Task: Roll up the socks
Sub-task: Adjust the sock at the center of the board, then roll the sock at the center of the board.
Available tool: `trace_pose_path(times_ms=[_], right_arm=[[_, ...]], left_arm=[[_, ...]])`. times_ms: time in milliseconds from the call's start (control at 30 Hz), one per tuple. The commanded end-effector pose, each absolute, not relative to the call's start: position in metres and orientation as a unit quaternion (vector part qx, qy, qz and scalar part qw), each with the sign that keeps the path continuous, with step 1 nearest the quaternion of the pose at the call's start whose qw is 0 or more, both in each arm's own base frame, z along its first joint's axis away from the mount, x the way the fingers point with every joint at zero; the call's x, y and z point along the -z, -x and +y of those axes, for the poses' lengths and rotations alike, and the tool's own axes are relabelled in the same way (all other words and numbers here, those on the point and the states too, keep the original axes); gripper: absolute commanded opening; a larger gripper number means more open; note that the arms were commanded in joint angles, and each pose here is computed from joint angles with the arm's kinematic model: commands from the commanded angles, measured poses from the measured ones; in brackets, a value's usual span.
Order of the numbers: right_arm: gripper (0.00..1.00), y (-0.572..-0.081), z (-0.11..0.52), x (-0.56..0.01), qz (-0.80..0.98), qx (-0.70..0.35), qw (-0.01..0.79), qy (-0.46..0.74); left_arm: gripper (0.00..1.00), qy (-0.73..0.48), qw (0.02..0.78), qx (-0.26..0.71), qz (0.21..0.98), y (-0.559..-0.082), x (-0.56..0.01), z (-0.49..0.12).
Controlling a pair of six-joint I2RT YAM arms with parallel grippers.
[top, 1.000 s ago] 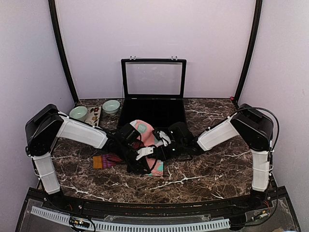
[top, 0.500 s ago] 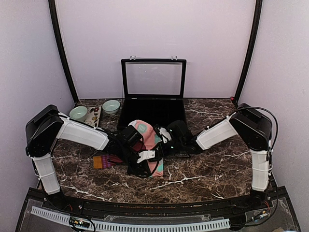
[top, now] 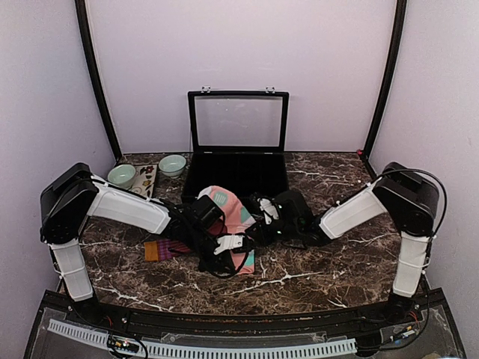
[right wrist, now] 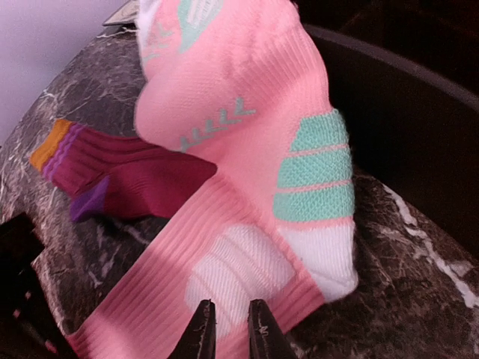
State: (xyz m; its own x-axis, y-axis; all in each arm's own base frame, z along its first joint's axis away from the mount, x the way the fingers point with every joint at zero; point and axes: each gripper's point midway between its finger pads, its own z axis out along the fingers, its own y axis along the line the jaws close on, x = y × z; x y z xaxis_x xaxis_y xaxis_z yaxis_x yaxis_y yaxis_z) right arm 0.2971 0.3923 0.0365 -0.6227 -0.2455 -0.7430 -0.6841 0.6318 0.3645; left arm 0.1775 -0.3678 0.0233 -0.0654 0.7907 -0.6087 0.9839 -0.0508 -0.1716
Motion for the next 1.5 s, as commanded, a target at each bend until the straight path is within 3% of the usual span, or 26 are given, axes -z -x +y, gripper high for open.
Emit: trace_pose_path(times_ms=[0, 167, 367, 467, 933, 967, 1033, 1467], right_arm=[[0.20, -0.285, 0.384, -0.092, 0.782, -0.362, 0.409, 0.300], [0.27, -0.229, 0.372, -0.106, 0.743, -0.388, 0.421, 0.347], [0.28, -0.154, 0.381, -0.094, 0.696, -0.424, 0.390, 0.429], [0.30, -0.139, 0.387, -0.087, 0.683, -0.433, 0.379, 0.450], [0.32, -0.147, 0.407, -0.056, 0.671, -0.389, 0.384, 0.501], [0.38, -0.148, 0.406, -0.054, 0.672, -0.386, 0.385, 0.501], [0.40, -0.149, 0.405, -0.052, 0.672, -0.382, 0.388, 0.502], [0.35, -0.149, 0.385, -0.039, 0.684, -0.381, 0.391, 0.484]], left_arm=[[0.00, -0.662, 0.102, 0.267, 0.693, -0.158, 0.005, -0.339], [0.00, -0.654, 0.103, 0.276, 0.696, -0.161, 0.002, -0.339], [0.00, -0.648, 0.106, 0.279, 0.700, -0.165, 0.000, -0.338], [0.00, -0.647, 0.108, 0.281, 0.701, -0.167, -0.001, -0.338], [0.00, -0.646, 0.112, 0.282, 0.701, -0.169, -0.001, -0.337], [0.00, -0.647, 0.112, 0.282, 0.700, -0.169, -0.001, -0.337], [0.00, -0.647, 0.112, 0.281, 0.700, -0.169, -0.002, -0.337], [0.00, -0.644, 0.118, 0.283, 0.701, -0.174, -0.006, -0.336]])
